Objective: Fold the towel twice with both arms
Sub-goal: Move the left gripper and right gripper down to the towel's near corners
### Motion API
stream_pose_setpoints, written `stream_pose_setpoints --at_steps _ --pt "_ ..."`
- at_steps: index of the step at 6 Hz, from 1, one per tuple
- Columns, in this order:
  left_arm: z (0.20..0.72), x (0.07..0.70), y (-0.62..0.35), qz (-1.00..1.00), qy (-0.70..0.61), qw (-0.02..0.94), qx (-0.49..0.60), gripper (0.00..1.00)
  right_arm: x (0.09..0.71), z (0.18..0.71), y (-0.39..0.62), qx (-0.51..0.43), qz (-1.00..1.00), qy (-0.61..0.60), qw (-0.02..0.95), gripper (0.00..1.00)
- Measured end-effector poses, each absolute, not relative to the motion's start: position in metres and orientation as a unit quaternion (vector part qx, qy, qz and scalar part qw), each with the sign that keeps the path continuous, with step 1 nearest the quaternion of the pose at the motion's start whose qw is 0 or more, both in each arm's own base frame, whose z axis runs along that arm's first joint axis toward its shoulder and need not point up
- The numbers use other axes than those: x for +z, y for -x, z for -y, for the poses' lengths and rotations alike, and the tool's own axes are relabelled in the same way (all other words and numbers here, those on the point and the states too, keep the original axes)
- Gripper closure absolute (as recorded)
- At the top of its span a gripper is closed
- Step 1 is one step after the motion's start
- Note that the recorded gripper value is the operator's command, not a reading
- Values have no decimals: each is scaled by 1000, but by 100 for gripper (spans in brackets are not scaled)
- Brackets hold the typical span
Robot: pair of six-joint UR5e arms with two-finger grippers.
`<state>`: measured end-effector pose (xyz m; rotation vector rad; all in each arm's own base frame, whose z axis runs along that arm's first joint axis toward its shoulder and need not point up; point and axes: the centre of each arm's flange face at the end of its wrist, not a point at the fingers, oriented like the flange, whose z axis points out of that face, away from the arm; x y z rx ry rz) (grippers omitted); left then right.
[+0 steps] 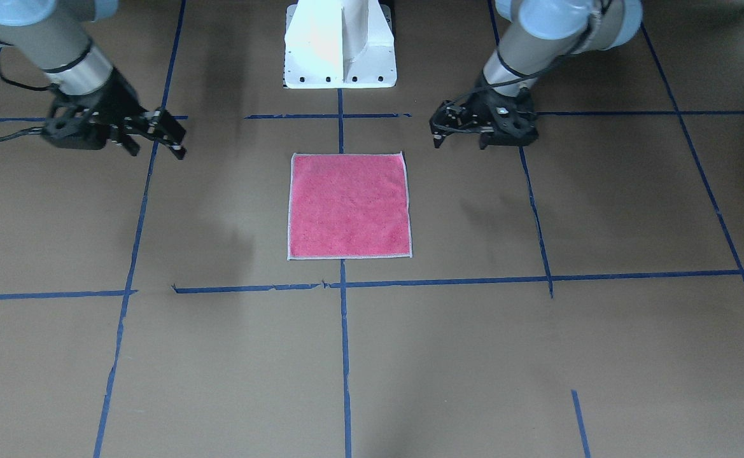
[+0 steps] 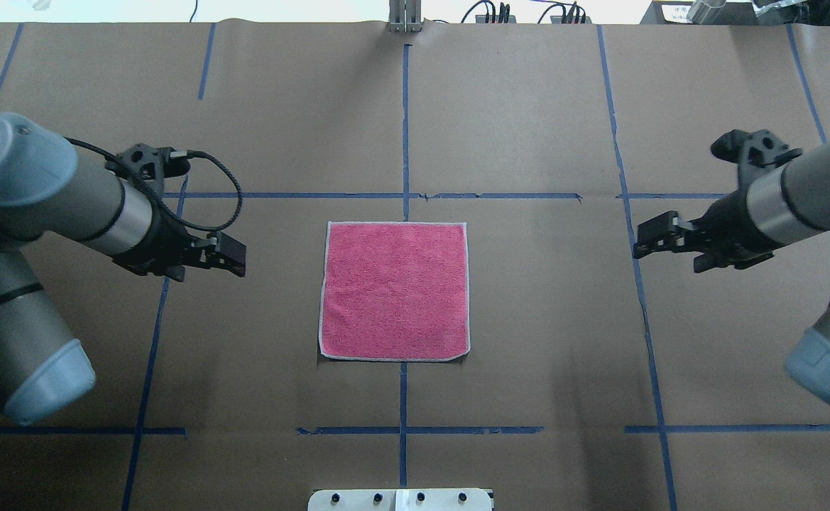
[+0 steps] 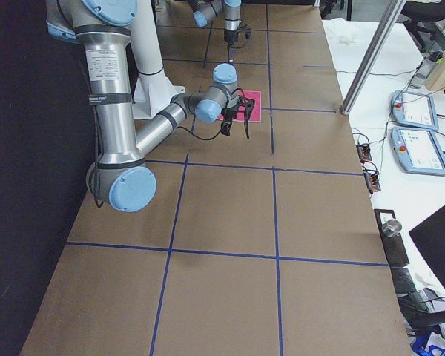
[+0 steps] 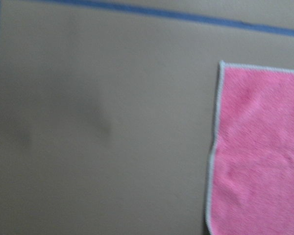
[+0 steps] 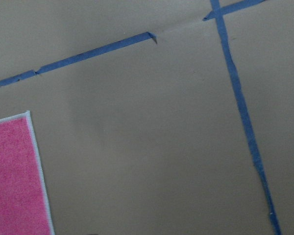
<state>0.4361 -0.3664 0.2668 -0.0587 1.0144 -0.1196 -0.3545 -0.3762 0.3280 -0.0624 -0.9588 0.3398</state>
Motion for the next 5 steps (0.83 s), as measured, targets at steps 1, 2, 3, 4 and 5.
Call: stream_pose_setpoints --at_steps 1,2,3,4,5 --pt "340 255 -466 -485 39 870 -75 19 312 356 397 194 452 47 869 11" --pt "323 253 -486 -480 45 871 -95 30 290 342 436 224 437 61 869 14" --pt "318 255 -498 -474 49 872 -108 33 266 335 468 245 424 69 869 17" --pt "322 256 -514 -468 51 874 -119 35 251 331 485 260 419 74 867 19" --pt "329 256 -531 -460 52 877 -129 36 242 329 495 274 419 78 862 21"
